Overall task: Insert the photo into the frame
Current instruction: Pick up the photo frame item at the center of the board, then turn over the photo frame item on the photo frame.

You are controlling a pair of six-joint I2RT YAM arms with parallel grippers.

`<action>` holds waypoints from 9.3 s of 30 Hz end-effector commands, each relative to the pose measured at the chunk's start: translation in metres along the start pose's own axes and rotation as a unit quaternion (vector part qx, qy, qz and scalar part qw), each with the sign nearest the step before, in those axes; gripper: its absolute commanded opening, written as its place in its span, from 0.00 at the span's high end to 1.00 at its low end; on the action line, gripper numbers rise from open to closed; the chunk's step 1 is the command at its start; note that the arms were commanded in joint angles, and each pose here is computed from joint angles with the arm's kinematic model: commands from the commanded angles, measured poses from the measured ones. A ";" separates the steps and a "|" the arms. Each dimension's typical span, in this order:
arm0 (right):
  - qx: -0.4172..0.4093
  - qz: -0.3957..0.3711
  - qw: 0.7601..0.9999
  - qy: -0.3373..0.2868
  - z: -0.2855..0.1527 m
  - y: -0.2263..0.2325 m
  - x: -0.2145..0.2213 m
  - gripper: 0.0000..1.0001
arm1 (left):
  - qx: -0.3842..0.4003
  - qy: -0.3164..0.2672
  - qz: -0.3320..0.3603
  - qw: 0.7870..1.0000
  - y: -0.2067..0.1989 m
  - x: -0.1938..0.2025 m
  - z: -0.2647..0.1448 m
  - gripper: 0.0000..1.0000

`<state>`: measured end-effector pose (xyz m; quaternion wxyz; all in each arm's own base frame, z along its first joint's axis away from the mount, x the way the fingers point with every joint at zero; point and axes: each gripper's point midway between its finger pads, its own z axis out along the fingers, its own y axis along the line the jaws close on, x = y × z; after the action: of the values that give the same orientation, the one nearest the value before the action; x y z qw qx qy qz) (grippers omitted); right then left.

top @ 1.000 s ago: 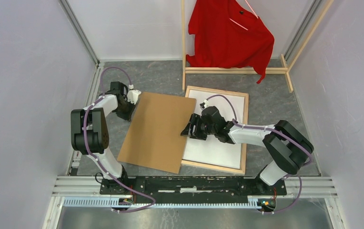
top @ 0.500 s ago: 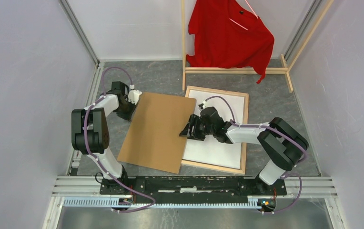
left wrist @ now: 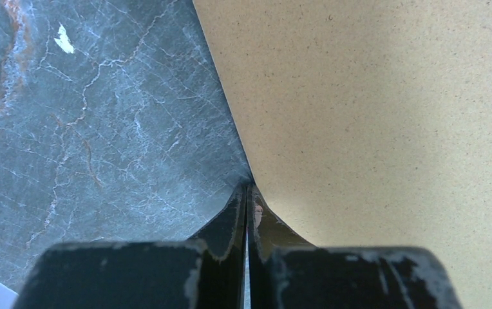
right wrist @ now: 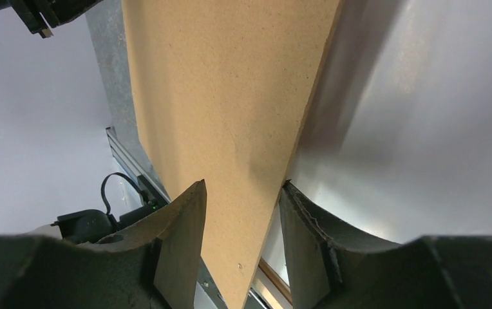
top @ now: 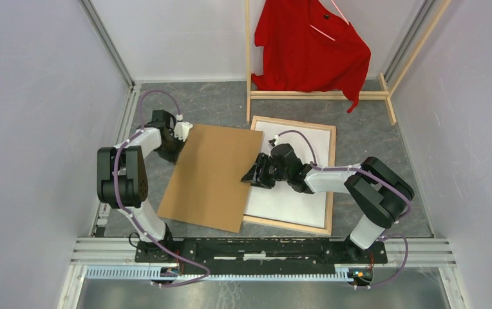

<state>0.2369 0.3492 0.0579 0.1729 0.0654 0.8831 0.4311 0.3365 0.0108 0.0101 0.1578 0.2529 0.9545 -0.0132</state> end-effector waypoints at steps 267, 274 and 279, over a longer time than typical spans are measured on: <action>-0.102 0.007 0.987 -0.124 -0.229 -0.063 -0.170 1.00 | 0.247 -0.203 0.195 0.927 -0.208 -0.127 -0.012 0.41; -0.110 0.007 0.986 -0.127 -0.228 -0.063 -0.176 1.00 | 0.251 -0.196 0.198 0.927 -0.213 -0.126 -0.008 0.47; -0.111 0.011 0.986 -0.123 -0.224 -0.066 -0.177 1.00 | 0.254 -0.192 0.202 0.926 -0.219 -0.124 -0.007 0.47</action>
<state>0.3075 0.0965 0.1537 0.2386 0.1517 0.8162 0.5039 0.3294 -0.2262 0.0358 0.2660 0.4648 0.8045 -0.2569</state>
